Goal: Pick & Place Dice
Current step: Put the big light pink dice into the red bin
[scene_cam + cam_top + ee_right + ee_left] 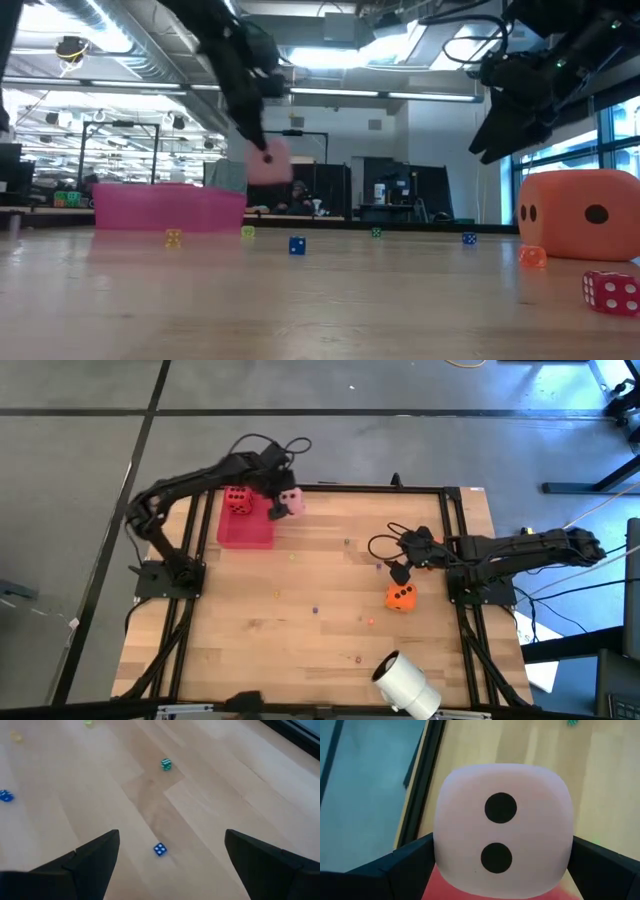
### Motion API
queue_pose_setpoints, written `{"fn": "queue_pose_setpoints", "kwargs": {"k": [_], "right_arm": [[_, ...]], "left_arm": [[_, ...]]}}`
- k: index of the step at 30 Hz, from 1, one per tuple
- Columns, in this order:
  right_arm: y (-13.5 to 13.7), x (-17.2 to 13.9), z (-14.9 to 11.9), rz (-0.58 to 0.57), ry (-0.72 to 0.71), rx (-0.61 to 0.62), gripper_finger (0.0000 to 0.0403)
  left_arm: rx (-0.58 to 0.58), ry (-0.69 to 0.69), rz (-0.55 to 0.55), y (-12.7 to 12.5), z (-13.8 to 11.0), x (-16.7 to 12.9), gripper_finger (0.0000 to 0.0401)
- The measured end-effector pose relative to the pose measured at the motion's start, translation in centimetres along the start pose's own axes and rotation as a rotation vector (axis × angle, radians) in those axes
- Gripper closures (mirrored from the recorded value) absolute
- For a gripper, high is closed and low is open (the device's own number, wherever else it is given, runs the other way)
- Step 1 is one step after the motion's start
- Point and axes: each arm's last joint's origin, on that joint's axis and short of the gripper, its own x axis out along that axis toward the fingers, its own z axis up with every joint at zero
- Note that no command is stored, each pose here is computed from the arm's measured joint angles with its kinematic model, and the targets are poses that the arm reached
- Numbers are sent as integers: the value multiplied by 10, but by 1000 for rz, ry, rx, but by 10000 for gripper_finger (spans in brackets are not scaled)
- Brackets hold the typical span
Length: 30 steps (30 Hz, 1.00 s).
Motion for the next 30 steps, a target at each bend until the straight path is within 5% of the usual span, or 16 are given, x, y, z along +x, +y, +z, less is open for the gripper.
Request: {"fn": "queue_pose_setpoints", "kwargs": {"k": [9, 19, 25, 30], "right_arm": [[10, 8, 3, 34, -32, -15, 42], [32, 28, 30, 66, -308, -56, 49], [50, 50, 43, 121, -479, -45, 118], [49, 72, 45, 42, -521, 26, 214]], "left_arm": [[-19, 20, 48, -15, -21, -58, 1], [39, 135, 124, -7, -63, -20, 1], [75, 58, 234, 11, -75, -3, 1], [34, 53, 262, 18, -82, 0, 1]]}}
